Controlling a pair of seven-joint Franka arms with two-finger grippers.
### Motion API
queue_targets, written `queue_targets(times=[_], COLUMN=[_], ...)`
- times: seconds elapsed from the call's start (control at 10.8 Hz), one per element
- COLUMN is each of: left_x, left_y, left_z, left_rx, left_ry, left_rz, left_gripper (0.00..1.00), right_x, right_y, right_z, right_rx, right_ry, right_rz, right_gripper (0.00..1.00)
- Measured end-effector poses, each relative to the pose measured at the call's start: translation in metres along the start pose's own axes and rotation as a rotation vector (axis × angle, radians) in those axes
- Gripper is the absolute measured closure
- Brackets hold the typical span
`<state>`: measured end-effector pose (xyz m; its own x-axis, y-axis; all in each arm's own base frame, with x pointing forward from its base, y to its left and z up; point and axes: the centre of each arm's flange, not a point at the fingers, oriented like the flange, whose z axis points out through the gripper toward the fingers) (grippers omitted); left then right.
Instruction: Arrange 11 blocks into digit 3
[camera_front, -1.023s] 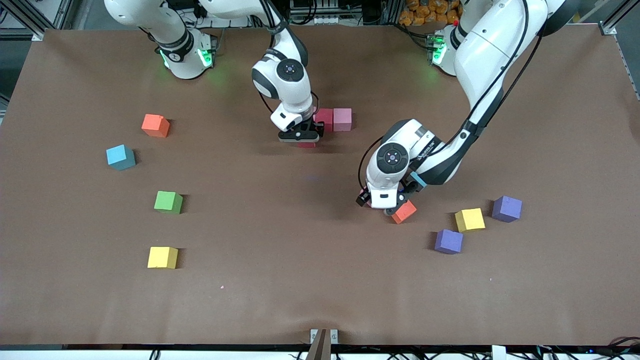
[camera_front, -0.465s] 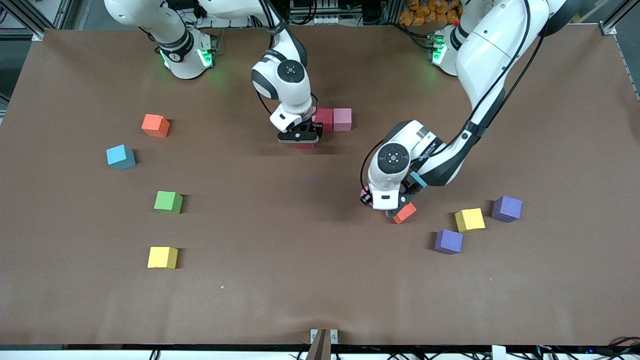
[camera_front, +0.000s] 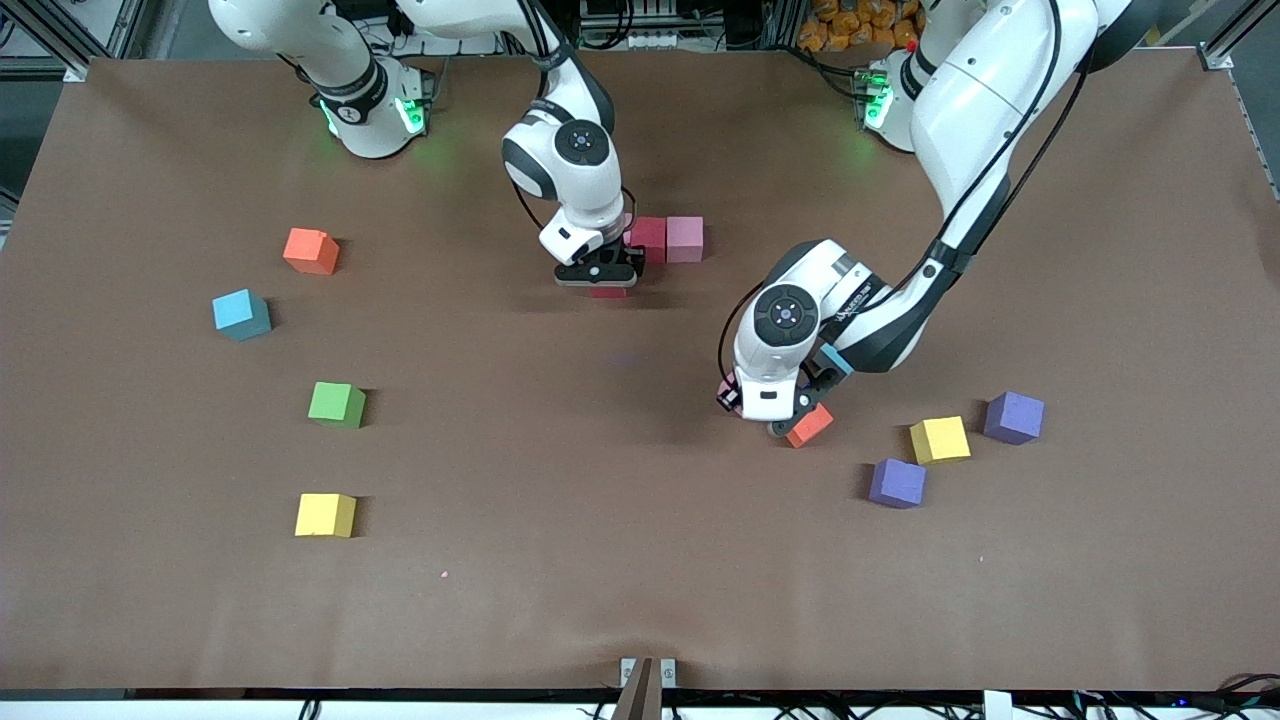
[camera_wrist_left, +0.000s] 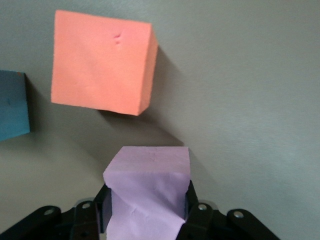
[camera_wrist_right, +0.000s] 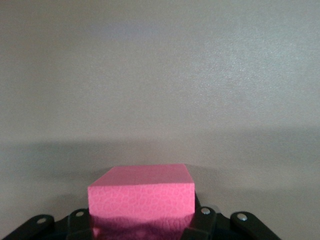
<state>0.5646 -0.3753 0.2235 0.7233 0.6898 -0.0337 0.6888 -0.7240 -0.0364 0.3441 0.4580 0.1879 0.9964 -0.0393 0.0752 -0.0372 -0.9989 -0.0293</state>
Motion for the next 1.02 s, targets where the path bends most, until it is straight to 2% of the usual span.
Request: queue_targets(times=[1.02], left_x=[-0.067], left_y=[0.043], left_z=[-0.048], left_rx=[-0.105], left_ry=[0.027], left_rz=[0.134], left_gripper=[0.42], right_x=[-0.002], right_y=[-0.003], right_z=[-0.001], right_rx=[-0.02], right_ry=[-0.015], right_rz=[0.013], right_gripper=[0.38])
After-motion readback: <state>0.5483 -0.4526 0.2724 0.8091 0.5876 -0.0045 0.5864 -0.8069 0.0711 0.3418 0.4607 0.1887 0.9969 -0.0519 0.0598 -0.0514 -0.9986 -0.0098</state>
